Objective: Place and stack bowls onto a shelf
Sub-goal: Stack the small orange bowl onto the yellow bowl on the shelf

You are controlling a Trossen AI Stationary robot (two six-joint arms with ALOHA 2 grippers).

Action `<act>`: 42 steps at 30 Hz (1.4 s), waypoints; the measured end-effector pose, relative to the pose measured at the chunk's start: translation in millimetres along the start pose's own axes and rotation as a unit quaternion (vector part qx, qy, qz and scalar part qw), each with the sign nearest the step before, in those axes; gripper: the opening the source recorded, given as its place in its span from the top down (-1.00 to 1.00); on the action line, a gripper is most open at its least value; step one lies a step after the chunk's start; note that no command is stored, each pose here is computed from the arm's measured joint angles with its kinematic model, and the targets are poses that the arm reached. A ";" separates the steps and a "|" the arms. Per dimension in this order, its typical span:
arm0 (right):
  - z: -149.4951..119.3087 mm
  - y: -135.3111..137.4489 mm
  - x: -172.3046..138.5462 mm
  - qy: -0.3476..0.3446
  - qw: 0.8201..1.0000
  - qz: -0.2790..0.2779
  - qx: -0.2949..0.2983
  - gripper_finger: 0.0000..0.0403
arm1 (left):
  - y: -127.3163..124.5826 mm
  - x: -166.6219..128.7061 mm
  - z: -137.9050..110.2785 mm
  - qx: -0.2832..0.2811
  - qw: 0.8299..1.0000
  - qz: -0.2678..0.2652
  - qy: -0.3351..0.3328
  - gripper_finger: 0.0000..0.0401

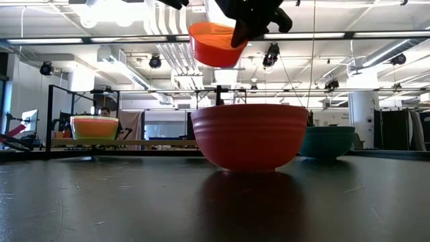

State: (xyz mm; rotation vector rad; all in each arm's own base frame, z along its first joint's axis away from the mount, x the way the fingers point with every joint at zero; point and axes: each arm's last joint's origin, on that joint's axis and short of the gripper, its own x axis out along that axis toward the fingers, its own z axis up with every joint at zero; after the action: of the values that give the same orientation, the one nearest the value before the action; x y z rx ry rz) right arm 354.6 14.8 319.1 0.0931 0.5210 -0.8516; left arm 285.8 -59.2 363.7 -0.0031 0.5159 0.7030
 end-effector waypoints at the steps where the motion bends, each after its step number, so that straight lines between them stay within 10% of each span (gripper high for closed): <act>1: 0.6 0.4 0.0 -0.003 1.000 0.002 -0.001 0.96 | 2.3 2.7 0.9 0.001 1.000 0.006 0.001 0.48; 42: 18.7 0.9 7.2 -0.053 0.998 0.032 -0.024 0.96 | 16.5 39.8 11.1 0.041 0.997 0.071 0.014 0.56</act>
State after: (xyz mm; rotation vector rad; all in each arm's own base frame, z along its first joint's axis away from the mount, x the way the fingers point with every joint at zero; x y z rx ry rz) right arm 366.7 5.1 331.9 0.0213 0.4368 -0.7775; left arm 306.3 -20.1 358.2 0.1015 0.5763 0.8207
